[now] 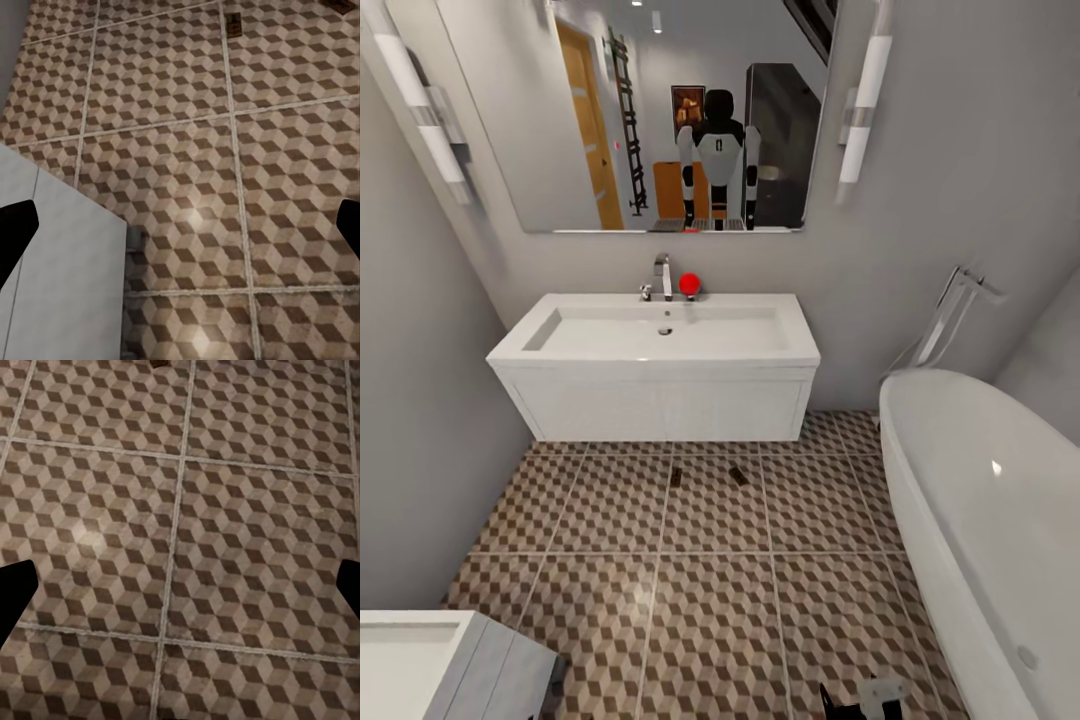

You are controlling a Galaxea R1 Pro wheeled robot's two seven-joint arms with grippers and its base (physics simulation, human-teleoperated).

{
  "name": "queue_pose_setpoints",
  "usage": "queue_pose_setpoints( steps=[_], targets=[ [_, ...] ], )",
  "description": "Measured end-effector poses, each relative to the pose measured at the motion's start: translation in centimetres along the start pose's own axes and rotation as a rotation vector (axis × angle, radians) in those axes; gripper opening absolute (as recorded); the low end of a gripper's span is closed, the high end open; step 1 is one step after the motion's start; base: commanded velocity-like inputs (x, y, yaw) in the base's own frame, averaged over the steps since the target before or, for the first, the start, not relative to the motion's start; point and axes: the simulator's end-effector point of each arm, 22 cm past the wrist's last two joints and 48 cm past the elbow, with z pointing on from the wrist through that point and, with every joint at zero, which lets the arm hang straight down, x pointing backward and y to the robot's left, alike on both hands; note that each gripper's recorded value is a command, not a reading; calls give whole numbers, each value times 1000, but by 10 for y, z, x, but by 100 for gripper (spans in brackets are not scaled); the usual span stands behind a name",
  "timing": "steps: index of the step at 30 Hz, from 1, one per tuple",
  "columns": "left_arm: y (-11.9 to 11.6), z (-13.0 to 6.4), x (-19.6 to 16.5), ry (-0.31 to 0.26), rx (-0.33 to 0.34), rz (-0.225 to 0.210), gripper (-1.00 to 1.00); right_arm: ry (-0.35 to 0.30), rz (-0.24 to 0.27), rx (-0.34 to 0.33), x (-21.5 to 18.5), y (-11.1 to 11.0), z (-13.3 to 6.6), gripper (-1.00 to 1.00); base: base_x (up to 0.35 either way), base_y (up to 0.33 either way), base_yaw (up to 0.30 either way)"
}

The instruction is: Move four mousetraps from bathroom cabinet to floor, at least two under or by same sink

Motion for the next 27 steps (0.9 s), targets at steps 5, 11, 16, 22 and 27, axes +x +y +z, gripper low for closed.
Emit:
queue_pose_setpoints(
  steps=[5,11,16,22,27],
  targets=[
    [0,1,-4,-10,-1,-2,100,-8,0,1,-4,0,0,100,0,0,0],
    [1,1,-8,-22,-3,-4,100,-17,-1,2,-8,-1,0,100,0,0,0],
    [1,2,-12,-29,-4,-6,100,-26,-2,3,-12,-2,0,100,0,0,0],
    [2,2,-16,-37,-6,-7,100,-36,-3,5,-17,-3,-1,100,0,0,0],
    [2,3,-19,-44,-7,-8,100,-44,-3,5,-21,-3,-1,100,0,0,0]
  ],
)
